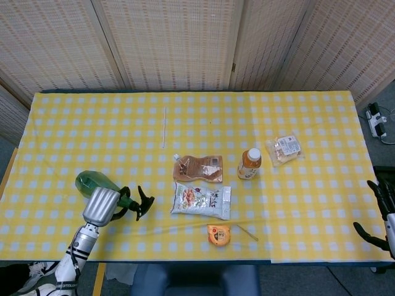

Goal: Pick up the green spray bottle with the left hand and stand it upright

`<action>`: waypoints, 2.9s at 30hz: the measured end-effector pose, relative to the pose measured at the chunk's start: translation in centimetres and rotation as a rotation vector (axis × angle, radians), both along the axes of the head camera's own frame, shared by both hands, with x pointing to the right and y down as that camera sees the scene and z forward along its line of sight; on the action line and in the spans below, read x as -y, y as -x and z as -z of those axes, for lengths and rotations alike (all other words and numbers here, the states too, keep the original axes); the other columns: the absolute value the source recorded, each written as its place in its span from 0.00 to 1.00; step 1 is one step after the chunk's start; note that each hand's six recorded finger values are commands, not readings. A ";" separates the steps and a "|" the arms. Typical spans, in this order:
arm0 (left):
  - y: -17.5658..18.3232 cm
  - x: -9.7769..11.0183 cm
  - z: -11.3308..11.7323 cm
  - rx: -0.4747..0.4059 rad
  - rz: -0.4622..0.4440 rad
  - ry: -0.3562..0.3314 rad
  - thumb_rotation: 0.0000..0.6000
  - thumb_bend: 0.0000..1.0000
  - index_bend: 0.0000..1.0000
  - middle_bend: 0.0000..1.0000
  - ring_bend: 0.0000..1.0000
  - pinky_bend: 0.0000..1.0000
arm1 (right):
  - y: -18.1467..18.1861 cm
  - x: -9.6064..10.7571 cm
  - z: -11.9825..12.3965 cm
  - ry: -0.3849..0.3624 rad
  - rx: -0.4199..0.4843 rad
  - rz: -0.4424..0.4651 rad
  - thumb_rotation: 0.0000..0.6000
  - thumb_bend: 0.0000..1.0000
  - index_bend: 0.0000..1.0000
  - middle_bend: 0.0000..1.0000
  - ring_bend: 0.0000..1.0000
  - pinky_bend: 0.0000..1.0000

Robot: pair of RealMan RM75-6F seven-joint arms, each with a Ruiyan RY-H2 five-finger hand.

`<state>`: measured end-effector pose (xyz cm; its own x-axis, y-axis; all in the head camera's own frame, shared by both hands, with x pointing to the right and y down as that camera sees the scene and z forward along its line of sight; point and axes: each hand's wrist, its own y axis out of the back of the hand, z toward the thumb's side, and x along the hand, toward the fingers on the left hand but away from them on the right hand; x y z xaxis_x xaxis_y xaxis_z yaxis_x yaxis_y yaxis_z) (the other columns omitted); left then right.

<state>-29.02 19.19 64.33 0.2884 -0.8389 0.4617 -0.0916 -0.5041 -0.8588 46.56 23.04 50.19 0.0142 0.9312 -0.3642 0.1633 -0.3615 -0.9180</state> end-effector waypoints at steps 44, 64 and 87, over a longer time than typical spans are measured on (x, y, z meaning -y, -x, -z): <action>9.7 7.2 5.7 -0.510 0.740 0.321 1.00 0.58 0.75 1.00 1.00 1.00 | 0.7 -0.2 -0.6 0.036 0.022 0.021 1.00 0.27 0.00 0.00 0.00 0.00; 9.8 7.2 5.1 -0.530 0.728 0.328 1.00 0.39 0.36 1.00 1.00 1.00 | 0.7 -0.2 -0.6 0.035 0.021 0.023 1.00 0.27 0.00 0.00 0.00 0.00; 11.0 5.3 6.2 -0.483 0.685 0.266 1.00 0.19 0.21 1.00 1.00 1.00 | 0.9 -0.3 -0.4 0.030 0.022 0.027 1.00 0.27 0.00 0.00 0.00 0.00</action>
<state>-40.01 13.88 58.12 -0.0244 -0.7809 0.6241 -0.7706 -0.3830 -0.5094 45.70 23.33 50.61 0.0475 0.9191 -0.3911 0.1734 -0.3932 -0.9030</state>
